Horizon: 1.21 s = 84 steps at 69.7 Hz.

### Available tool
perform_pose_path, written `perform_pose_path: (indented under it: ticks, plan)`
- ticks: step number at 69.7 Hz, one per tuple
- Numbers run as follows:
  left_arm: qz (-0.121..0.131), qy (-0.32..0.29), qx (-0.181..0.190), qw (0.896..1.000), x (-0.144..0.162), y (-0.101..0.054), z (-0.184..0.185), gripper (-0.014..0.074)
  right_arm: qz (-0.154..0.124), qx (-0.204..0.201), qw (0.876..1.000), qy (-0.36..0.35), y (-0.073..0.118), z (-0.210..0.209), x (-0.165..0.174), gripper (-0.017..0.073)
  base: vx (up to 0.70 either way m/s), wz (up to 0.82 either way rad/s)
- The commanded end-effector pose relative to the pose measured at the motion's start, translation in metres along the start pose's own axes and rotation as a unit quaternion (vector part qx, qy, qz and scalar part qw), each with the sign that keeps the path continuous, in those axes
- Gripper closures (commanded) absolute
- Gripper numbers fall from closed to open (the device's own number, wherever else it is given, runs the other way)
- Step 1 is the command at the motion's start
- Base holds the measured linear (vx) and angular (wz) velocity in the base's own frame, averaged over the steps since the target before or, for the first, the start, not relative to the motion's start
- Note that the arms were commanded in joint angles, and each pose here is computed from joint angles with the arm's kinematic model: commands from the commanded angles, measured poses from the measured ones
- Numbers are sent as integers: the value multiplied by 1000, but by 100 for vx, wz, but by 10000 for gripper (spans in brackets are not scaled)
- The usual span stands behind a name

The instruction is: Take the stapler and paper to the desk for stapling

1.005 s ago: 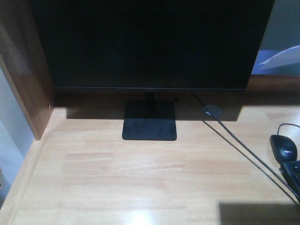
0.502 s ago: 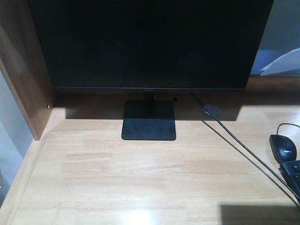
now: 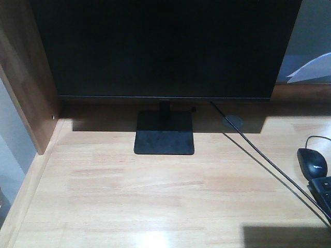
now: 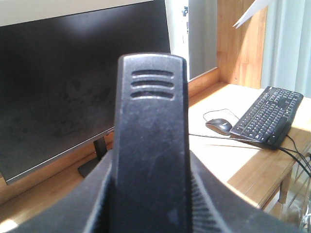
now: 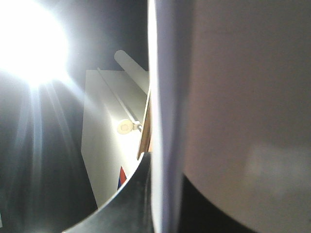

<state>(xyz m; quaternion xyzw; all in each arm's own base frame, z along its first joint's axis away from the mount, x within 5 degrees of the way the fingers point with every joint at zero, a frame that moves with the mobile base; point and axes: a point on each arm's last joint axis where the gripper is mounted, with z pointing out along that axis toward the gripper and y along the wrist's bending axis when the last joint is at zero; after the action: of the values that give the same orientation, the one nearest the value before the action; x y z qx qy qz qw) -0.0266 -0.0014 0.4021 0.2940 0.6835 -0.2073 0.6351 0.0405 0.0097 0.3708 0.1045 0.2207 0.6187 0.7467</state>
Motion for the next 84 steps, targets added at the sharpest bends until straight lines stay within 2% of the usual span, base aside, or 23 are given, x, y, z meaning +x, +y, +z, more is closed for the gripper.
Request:
perform_pose_path:
  ticks: [1,29,41,50,54,59,61,65,66,69,71,74,76,80,81,84]
  plan:
    - [-6,-63,-6,998,-18,2,0,600,-10,-22,1000,-9,7,7,-3,565,0,0]
    - [-7,-59,-11,998,-22,6,10,600,-10,-23,1000,-10,7,7,-3,565,0,0]
    - [-15,-24,-10,1000,-27,12,41,600,-10,-23,1000,-10,7,7,-3,565,0,0]
    - [-29,9,-7,999,-31,19,81,600,-10,-23,1000,-10,7,7,-3,565,0,0]
    - [-28,24,-2,999,-31,21,99,600,-10,-23,1000,-10,7,7,-3,565,0,0]
    - [-11,41,10,999,-29,23,122,600,-10,-23,1000,-10,7,7,-3,565,0,0]
    - [7,47,16,999,-28,24,132,600,-10,-23,1000,-10,7,7,-3,565,0,0]
    - [24,58,29,998,-26,24,150,600,-10,-23,1000,-10,7,7,-3,565,0,0]
    - [36,60,34,997,-25,24,155,600,-10,-23,1000,-10,7,7,-3,565,0,0]
    - [46,68,46,996,-22,25,168,600,-10,-23,1000,-10,7,7,-3,565,0,0]
    - [66,71,55,994,-21,24,176,600,-10,-23,1000,-10,7,7,-3,565,0,0]
    - [76,79,69,992,-17,24,187,600,-10,-23,1000,-10,7,7,-3,565,0,0]
    - [93,84,78,989,-14,24,195,600,-10,-23,1000,-10,7,7,-3,565,0,0]
    - [103,94,90,986,-9,26,208,600,-10,-23,1000,-10,7,7,-3,565,0,0]
    - [112,95,93,985,-7,26,211,600,-10,-23,1000,-10,7,7,-3,565,0,0]
    - [114,104,102,983,-3,28,220,600,-10,-23,1000,-10,7,7,-3,565,0,0]
